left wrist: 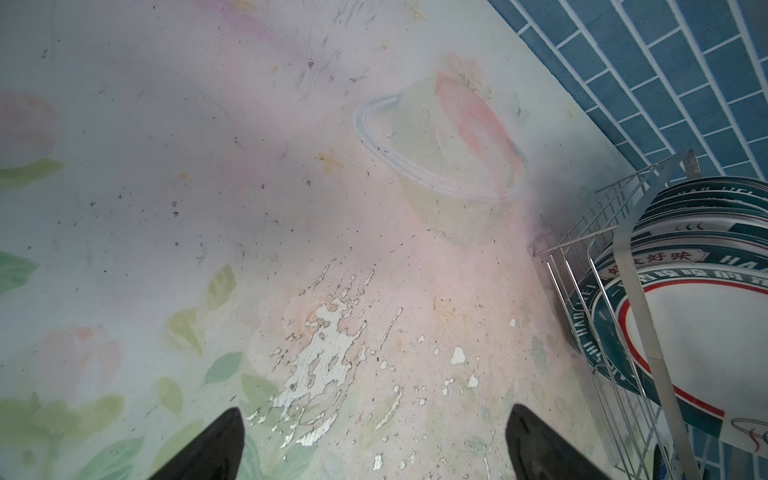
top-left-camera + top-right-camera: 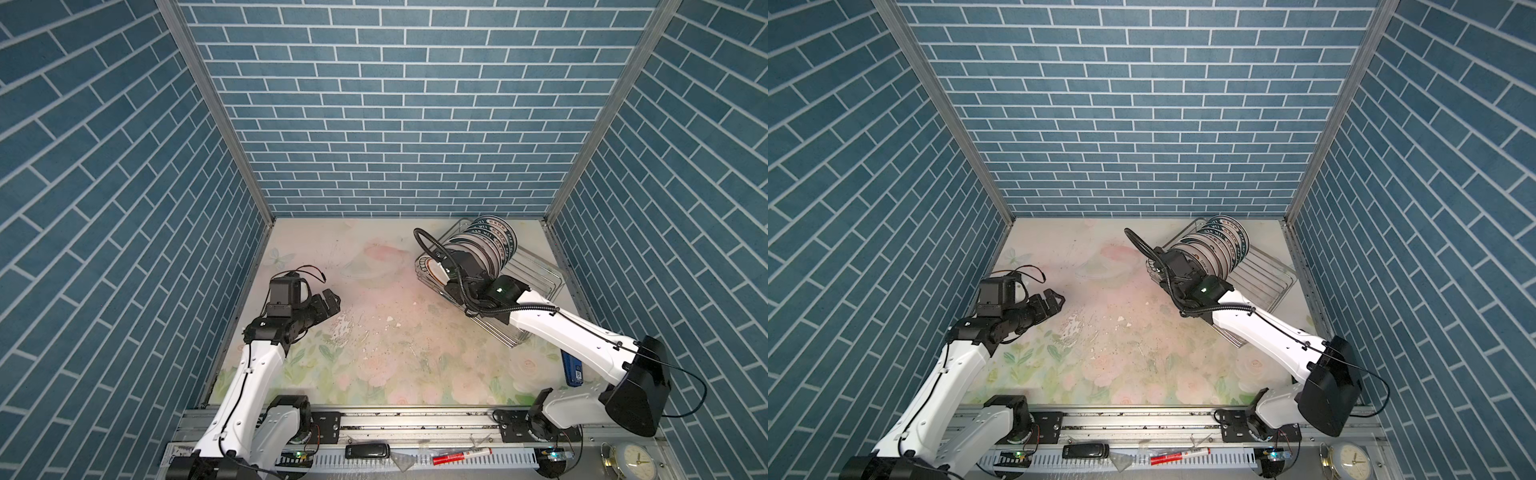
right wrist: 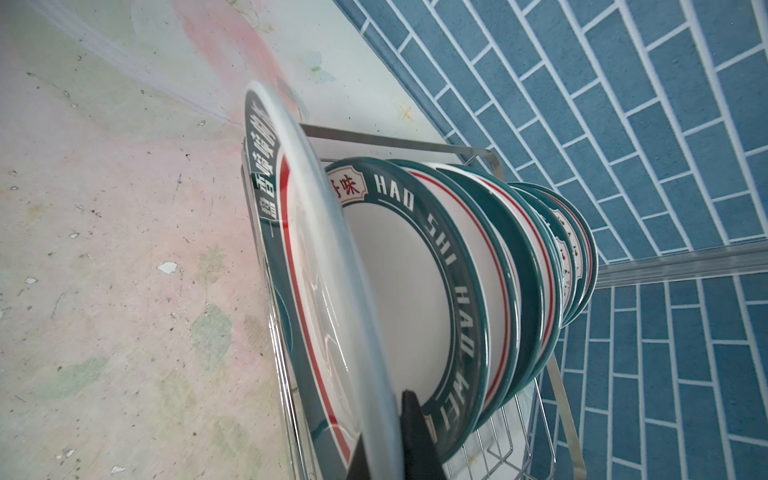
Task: Unload the plates from the dish rack
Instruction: 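Lift the gripped plate up out of the rack with the right gripper, then carry the plate toward the left gripper while the left gripper reaches to its rim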
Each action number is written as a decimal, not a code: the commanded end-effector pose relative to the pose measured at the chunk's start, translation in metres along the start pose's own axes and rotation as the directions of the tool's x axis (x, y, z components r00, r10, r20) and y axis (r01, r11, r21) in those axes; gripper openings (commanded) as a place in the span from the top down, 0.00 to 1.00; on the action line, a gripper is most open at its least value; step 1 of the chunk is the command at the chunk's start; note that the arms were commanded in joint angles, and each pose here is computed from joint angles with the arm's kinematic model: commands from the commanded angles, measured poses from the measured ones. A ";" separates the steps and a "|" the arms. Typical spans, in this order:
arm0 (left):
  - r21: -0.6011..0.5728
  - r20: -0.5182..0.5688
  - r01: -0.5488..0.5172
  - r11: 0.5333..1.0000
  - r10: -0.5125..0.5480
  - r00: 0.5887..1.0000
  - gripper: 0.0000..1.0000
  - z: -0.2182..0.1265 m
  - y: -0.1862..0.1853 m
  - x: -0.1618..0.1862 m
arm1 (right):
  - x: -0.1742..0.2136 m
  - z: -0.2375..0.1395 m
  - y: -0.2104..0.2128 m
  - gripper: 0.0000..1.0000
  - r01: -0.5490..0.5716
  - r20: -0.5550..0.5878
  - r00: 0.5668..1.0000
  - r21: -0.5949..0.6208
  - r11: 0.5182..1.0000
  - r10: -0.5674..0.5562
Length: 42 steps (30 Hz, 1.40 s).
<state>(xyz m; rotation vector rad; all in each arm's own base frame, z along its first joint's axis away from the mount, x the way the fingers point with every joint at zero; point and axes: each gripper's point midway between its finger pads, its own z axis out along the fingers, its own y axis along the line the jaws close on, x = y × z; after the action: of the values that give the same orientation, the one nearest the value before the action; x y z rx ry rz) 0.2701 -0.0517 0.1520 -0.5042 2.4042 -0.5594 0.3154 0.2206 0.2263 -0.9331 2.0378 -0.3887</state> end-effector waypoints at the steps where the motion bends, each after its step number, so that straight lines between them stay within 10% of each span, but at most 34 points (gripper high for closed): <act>1: 0.003 0.007 0.004 1.000 -0.004 1.000 0.01 0.000 0.000 -0.002 | -0.037 -0.028 -0.024 1.00 -0.052 0.129 0.991 0.039 0.998 0.047; 19: 0.115 0.070 -0.030 0.993 0.023 0.997 0.01 -0.012 -0.023 -0.012 | -0.063 -0.078 -0.084 1.00 -0.216 0.305 0.939 0.165 0.962 0.159; 27: 0.185 0.097 -0.048 0.981 0.031 0.995 0.01 -0.023 -0.037 -0.015 | -0.075 -0.113 -0.094 1.00 -0.413 0.392 0.832 -0.032 0.910 0.392; 36: 0.283 0.112 -0.062 0.957 0.031 0.993 0.01 -0.025 -0.050 -0.011 | -0.095 -0.112 -0.066 1.00 -0.531 0.256 0.702 -0.434 0.728 0.665; 42: 0.356 0.146 -0.082 0.931 0.031 0.989 0.01 -0.029 -0.061 -0.012 | -0.105 -0.094 -0.042 1.00 -0.589 0.067 0.577 -0.655 0.473 0.814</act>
<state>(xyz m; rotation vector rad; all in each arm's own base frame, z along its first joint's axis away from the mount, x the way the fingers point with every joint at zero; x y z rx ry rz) 0.2724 -0.0839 0.2011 -0.3381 2.1682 -0.8381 0.3064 0.2371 0.3519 -0.3941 1.9976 0.5308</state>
